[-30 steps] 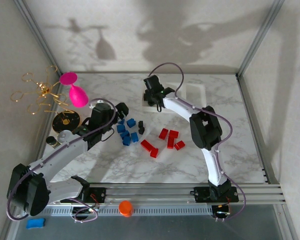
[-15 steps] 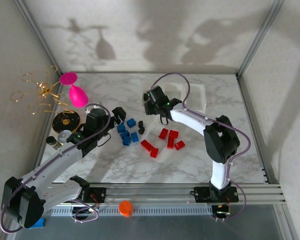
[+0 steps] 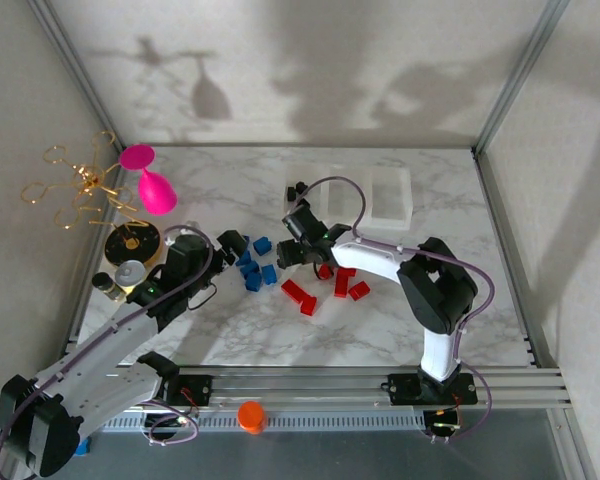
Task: Sort the legos into containers by color
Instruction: Pick up the lego from the center of the table.
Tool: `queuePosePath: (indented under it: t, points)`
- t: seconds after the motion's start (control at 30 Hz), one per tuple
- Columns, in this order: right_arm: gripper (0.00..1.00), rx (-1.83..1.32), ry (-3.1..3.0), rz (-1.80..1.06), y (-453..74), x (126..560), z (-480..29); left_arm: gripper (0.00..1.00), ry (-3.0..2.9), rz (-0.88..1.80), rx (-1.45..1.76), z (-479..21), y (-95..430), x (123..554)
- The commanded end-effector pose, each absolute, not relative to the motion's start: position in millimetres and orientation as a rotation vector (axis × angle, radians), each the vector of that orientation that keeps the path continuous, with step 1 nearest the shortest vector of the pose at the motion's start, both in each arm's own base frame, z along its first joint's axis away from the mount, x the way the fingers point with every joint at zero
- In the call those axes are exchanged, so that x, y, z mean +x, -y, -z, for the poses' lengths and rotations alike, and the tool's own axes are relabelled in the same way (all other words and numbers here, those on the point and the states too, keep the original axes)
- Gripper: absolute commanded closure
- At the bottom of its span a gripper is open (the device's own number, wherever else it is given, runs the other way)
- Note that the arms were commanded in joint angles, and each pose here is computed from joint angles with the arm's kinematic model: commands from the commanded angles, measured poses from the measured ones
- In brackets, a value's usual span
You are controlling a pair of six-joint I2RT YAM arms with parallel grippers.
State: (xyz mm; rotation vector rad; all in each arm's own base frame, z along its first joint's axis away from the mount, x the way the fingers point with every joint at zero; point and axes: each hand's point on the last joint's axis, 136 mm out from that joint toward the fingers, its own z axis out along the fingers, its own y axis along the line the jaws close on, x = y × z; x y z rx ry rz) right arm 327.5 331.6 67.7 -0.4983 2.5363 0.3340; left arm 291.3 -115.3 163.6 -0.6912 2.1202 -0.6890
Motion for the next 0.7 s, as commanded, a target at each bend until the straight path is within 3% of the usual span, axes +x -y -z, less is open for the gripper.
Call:
queuePosePath:
  t: [0.0, 0.3, 0.53, 0.67]
  points:
    - [0.32, -0.494, -2.53, -0.397, -343, 320, -69, 0.0, -2.116, 0.677, -0.729, -159, 111, 287]
    - [0.3, -0.473, -2.547, -0.408, -360, 322, -56, 0.0, -2.117, 0.656, -0.734, -155, 110, 289]
    - [0.36, -0.443, -2.556, -0.387, -367, 330, -44, 0.0, -2.132, 0.644, -0.722, -154, 112, 292]
    - [0.45, -0.441, -2.566, -0.353, -364, 331, -38, 0.0, -2.133, 0.642, -0.711, -155, 113, 293]
